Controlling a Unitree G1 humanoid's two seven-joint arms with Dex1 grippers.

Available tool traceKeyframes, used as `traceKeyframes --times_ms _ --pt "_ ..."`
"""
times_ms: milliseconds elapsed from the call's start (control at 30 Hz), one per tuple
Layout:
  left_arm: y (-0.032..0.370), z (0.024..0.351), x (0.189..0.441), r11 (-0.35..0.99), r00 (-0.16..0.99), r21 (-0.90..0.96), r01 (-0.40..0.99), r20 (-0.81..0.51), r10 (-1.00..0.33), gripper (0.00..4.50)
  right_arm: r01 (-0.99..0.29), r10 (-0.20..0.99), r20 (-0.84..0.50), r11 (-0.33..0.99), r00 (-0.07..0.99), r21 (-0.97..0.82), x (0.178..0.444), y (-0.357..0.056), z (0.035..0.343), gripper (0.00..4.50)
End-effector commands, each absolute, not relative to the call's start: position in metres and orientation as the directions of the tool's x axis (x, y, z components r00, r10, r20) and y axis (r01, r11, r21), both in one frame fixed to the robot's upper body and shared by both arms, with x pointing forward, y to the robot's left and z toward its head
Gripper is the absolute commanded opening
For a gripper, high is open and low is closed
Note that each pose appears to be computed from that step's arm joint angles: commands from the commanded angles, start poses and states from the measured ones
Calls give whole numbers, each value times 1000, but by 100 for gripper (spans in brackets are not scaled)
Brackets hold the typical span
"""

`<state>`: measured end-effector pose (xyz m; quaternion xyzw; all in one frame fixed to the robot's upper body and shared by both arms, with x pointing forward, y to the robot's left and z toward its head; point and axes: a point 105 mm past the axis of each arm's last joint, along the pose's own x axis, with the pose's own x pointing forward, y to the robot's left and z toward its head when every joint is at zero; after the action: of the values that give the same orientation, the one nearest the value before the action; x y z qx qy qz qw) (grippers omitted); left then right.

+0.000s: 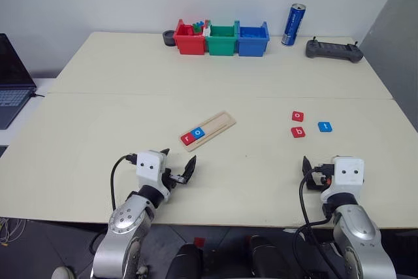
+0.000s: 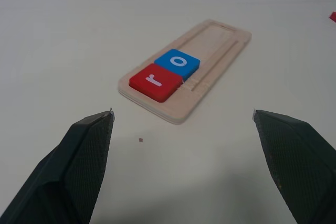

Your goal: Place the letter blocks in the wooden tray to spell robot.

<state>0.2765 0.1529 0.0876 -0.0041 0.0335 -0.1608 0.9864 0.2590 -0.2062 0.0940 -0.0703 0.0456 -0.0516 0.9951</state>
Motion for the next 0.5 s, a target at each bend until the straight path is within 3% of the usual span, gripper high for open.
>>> traceKeyframes --times_ms 33,500 --pt "154 96 278 952 952 8 306 -21 -305 450 111 -117 -31 983 993 -149 260 -206 107 446" --pt "159 93 279 949 949 -13 316 -2 -316 450 106 -111 -20 983 994 -152 261 -201 108 446"
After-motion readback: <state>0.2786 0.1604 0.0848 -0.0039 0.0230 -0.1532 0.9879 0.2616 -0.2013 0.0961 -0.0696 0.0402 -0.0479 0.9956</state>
